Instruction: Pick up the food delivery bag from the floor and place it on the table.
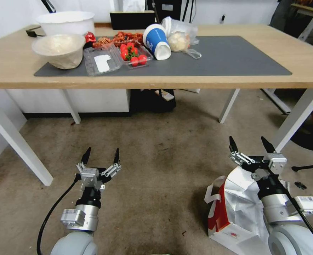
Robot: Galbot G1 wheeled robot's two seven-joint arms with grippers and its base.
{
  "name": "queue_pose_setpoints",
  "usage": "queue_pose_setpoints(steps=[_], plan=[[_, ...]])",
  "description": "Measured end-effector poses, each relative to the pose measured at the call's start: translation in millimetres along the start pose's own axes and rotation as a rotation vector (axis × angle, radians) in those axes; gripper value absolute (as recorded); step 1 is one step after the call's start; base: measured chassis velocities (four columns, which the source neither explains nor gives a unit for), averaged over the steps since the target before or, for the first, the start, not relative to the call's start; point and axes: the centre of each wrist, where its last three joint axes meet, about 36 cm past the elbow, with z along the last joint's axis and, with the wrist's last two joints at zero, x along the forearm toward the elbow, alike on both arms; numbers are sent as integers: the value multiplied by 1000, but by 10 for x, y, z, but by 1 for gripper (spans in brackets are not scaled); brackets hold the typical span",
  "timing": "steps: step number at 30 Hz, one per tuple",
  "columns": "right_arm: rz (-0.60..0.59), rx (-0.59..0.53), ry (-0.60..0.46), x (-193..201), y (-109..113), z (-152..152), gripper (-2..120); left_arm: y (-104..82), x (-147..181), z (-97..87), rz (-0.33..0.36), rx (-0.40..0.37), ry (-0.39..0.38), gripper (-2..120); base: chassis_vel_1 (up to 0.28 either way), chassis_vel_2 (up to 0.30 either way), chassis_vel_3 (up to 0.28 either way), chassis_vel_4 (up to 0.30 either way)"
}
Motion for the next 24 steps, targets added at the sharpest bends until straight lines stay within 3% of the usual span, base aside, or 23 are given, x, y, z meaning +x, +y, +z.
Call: queue_pose_setpoints(steps=[24], plan=[[-4, -2, 13, -45, -7, 70, 100, 2, -16, 47, 4, -4, 10, 96, 0, 0, 0, 0]])
